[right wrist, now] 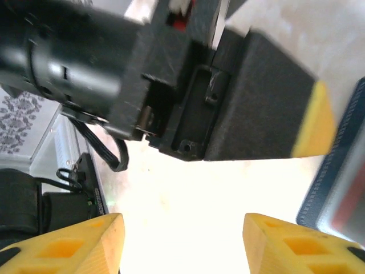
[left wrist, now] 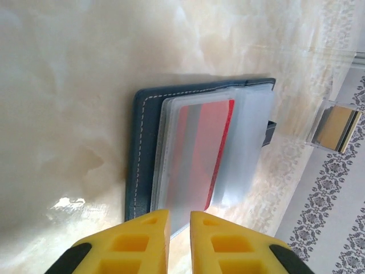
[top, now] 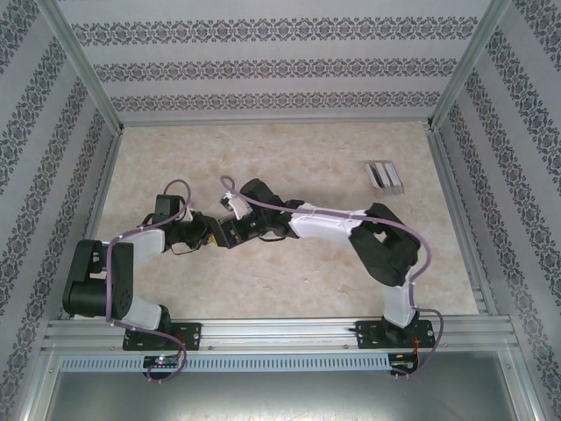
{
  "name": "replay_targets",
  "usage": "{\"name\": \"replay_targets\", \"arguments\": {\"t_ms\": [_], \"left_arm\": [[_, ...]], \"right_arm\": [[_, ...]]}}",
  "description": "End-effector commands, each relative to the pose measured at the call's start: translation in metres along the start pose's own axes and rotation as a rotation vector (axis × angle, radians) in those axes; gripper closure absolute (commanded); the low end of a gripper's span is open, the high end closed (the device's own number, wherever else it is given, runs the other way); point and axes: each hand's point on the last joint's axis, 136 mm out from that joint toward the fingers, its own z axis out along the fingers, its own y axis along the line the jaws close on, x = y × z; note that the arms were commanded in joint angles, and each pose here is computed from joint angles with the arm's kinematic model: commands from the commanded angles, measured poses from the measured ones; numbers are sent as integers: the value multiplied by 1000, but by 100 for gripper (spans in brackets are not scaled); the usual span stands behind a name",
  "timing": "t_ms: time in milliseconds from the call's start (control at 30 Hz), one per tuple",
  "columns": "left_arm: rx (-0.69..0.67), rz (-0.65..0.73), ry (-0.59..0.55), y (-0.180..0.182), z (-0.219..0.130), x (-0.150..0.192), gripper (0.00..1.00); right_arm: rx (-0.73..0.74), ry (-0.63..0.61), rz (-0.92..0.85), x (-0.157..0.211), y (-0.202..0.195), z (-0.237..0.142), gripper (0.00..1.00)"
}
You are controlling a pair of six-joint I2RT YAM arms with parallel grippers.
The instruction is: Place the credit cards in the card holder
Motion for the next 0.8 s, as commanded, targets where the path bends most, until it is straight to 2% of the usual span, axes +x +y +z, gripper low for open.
{"name": "replay_targets", "arguments": {"t_ms": [0,133,300,500,767], "left_arm": [[-36,26,-37,2,-7,-7,81],[-48,39,-45,3,-9,-7,80],[-69,51,-23,7,-7,-5,80],[-86,54,-21,10,-5,-6,79],[-108,59,-3,17,-2,-4,78]], "right_arm": [[195,-161,-47,-33,-27,-50,40],[384,-195,59,-25,-80,-79,38],[446,-134,179,-4,-117,-76,38],[428,-64,258,14,-138,-56,38],[341,-26,289,18,-143,-35,39]]}}
